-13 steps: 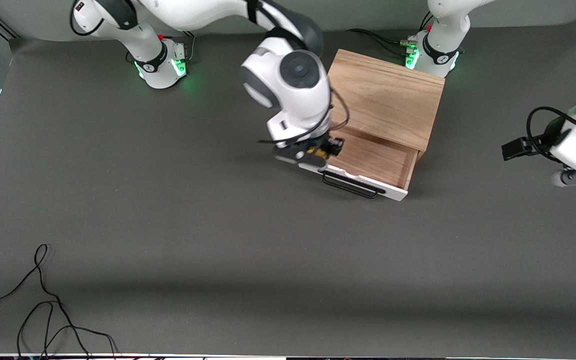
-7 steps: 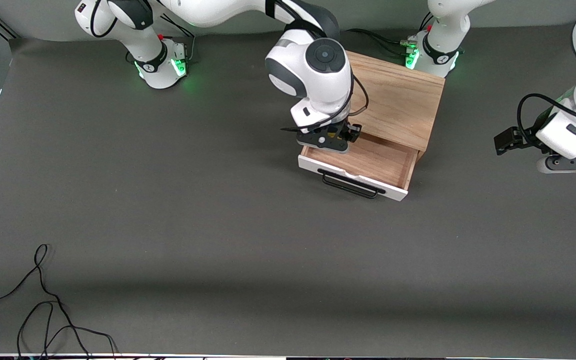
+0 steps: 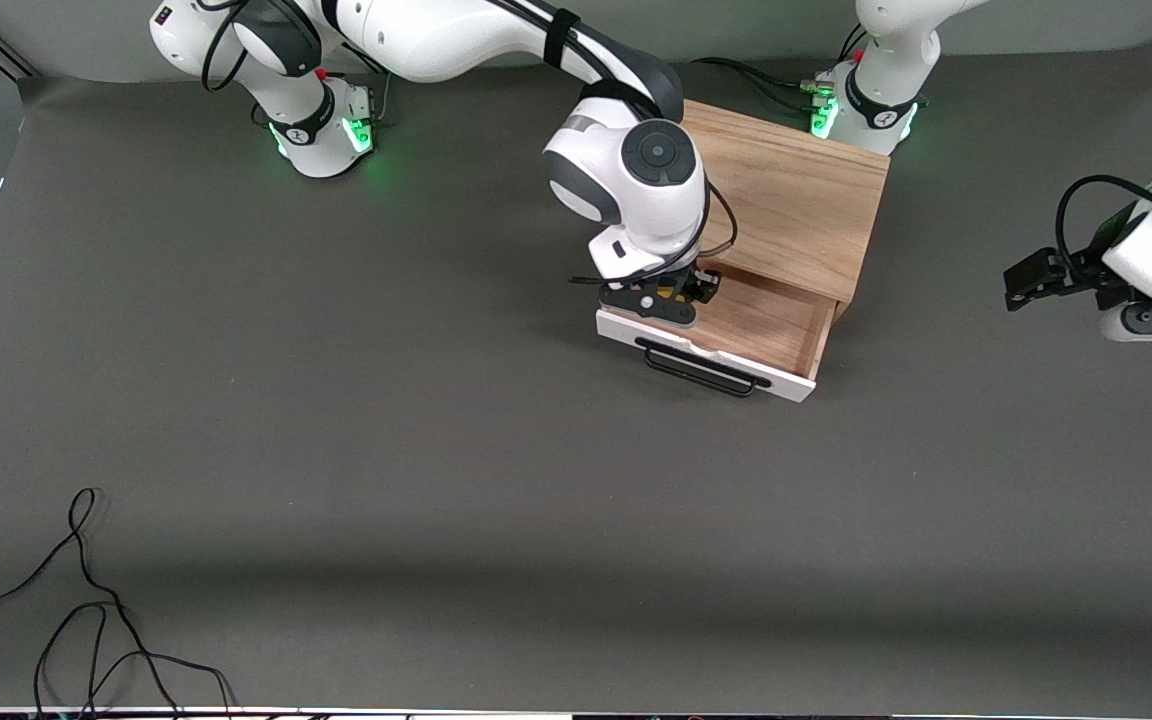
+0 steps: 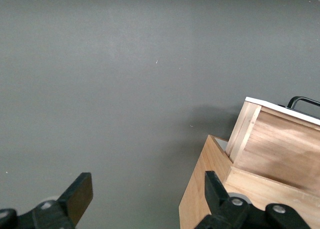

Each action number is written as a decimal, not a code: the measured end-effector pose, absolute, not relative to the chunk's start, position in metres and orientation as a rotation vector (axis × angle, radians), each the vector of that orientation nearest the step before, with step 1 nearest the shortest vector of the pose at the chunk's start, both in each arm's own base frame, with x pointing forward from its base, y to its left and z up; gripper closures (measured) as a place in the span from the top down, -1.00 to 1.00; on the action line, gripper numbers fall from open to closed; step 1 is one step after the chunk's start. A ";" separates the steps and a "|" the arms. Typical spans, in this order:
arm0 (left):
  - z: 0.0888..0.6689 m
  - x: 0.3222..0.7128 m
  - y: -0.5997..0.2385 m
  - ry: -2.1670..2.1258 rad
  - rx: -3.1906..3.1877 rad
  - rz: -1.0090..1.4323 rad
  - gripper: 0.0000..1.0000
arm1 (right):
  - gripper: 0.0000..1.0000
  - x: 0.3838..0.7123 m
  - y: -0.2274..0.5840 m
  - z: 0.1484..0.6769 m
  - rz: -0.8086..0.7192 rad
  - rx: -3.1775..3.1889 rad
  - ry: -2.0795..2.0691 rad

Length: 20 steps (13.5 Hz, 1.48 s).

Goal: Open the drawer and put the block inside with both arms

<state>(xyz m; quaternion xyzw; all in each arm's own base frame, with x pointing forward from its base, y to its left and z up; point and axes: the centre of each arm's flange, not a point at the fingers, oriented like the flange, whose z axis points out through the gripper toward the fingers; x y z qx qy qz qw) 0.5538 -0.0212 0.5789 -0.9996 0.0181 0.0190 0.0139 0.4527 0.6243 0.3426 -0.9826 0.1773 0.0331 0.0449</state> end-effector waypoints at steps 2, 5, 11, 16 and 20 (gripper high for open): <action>0.583 0.555 -0.022 0.075 -3.118 0.062 1.00 | 0.11 0.453 0.626 0.334 0.103 -3.003 0.542; 0.578 0.558 -0.027 0.090 -3.122 0.079 1.00 | 0.11 0.453 0.627 0.325 0.105 -3.004 0.545; 0.576 0.558 -0.044 0.135 -3.118 0.084 1.00 | 0.18 0.452 0.629 0.327 0.091 -2.999 0.566; 0.580 0.559 -0.038 0.118 -3.119 0.073 1.00 | 0.26 0.452 0.632 0.332 0.065 -2.985 0.566; 0.581 0.559 -0.038 0.118 -3.119 0.070 1.00 | 0.65 0.456 0.634 0.361 0.028 -2.944 0.564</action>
